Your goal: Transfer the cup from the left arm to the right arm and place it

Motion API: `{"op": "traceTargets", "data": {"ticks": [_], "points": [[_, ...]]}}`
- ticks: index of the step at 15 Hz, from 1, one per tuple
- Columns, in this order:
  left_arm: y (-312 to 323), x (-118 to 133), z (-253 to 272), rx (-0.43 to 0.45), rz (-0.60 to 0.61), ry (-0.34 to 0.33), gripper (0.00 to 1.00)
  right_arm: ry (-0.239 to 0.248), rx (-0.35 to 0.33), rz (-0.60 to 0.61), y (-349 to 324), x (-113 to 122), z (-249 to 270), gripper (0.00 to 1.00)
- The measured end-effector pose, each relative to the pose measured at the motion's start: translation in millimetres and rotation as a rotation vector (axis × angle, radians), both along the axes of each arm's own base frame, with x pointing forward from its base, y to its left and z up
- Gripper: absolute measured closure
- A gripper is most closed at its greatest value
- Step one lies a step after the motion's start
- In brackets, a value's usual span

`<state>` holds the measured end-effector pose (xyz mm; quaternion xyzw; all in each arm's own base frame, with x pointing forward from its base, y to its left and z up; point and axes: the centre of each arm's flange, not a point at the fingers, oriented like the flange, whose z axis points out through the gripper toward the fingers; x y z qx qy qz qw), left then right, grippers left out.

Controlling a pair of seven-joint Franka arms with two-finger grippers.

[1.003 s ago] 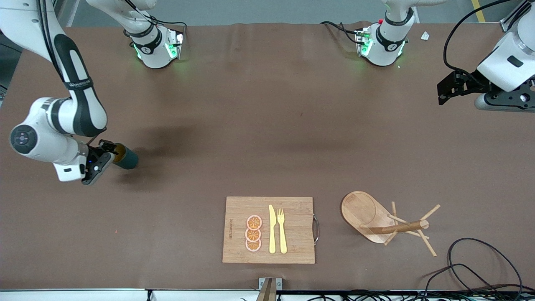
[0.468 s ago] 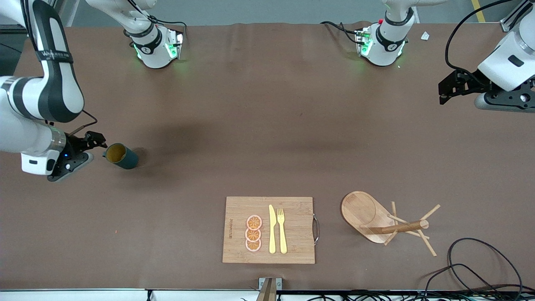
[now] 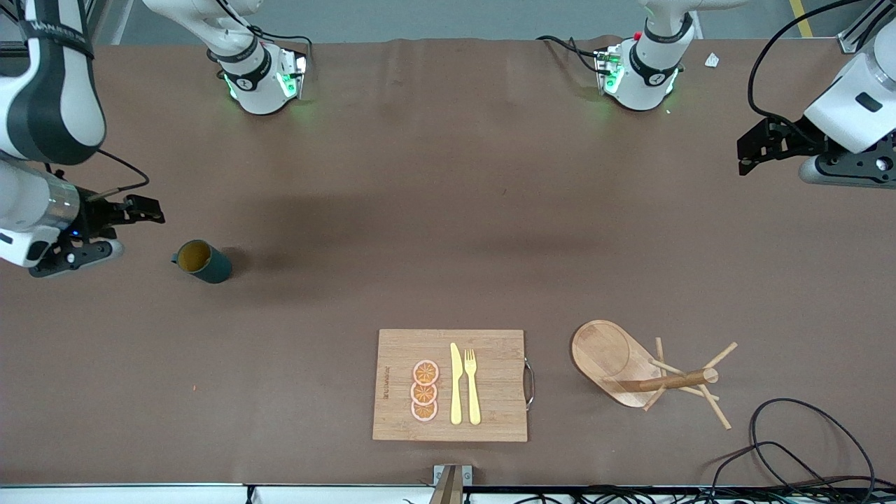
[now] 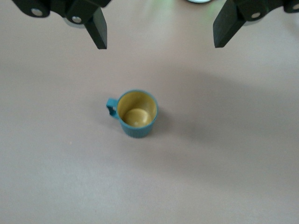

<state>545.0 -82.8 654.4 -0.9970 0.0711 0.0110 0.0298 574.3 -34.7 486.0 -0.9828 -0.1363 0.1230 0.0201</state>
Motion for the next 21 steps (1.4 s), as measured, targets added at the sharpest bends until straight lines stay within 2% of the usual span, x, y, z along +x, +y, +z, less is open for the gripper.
{"op": "traceTargets", "data": {"ticks": [4,11,16,21], "points": [[0.1,-0.2,1.3,0.000,0.000,-0.003,0.00,0.012,-0.009,-0.046,7.0,-4.9,49.9,0.00],[0.0,-0.4,1.9,0.000,-0.001,-0.004,0.00,0.014,-0.014,-0.115,8.7,-17.6,90.5,0.00],[0.0,-0.5,1.8,0.000,-0.001,-0.002,0.00,-0.027,-0.022,-0.146,7.9,-17.7,123.8,0.00],[-2.2,-2.3,0.7,0.002,-0.005,0.011,0.00,-0.031,-0.023,-0.150,7.5,-15.2,126.3,0.00]]}}
